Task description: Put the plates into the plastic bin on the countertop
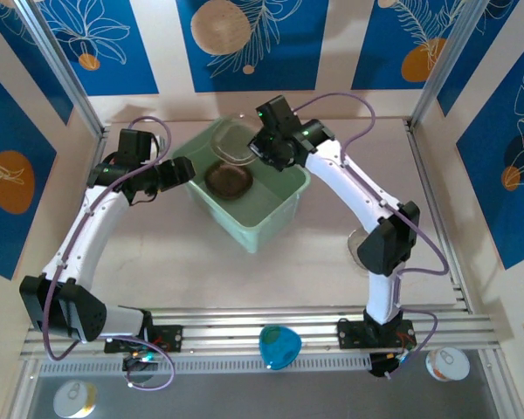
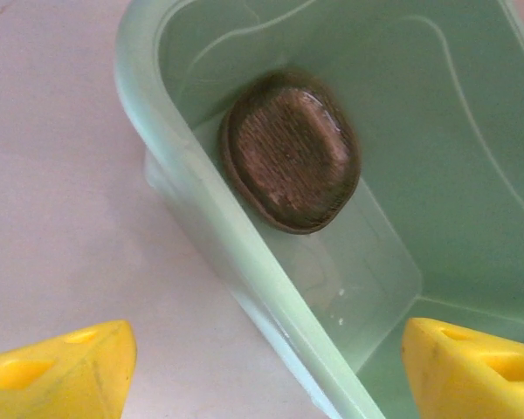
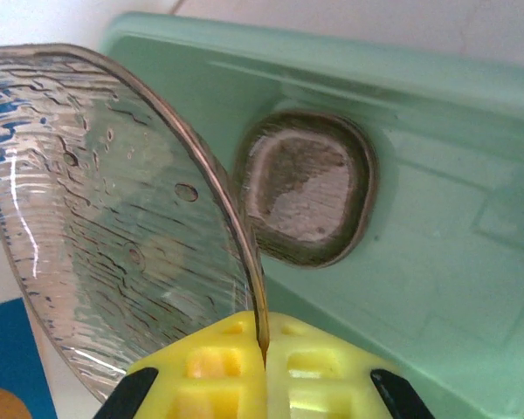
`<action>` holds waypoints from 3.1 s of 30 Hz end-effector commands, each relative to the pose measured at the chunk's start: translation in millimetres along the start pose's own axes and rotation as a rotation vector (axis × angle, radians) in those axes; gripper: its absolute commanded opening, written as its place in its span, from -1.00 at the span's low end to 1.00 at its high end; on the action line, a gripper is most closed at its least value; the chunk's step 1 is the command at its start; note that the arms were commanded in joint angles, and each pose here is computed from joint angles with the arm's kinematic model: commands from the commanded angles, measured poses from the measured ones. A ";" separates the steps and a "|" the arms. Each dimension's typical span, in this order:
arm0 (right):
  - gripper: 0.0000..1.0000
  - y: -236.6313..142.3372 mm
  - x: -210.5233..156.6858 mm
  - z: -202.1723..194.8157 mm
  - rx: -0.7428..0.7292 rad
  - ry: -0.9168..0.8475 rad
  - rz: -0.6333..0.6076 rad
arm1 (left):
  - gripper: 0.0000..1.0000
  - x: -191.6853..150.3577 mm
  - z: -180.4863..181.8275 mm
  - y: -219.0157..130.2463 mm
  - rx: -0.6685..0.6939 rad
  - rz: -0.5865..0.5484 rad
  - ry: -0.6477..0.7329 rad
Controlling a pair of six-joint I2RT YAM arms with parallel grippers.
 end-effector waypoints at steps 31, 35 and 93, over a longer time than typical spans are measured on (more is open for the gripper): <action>-1.00 115.8 -53.5 -10.7 -0.244 0.229 -0.001 | 0.60 8.5 5.1 -4.1 0.121 0.023 0.091; -1.00 128.3 -51.9 -11.6 -0.242 0.207 -0.031 | 0.60 7.7 6.4 -3.1 0.119 0.029 0.096; 0.52 37.4 -18.6 41.4 -0.019 -0.126 -0.281 | 0.60 12.7 5.8 1.8 0.112 0.038 0.057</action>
Point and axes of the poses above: each hand's point on the last joint's axis, 136 mm out from that joint toward the fingers, its own y axis out along the fingers, its own z axis along the line the jaws close on, x = y × z, the point moved 8 cm from there along -y, back along the fingers
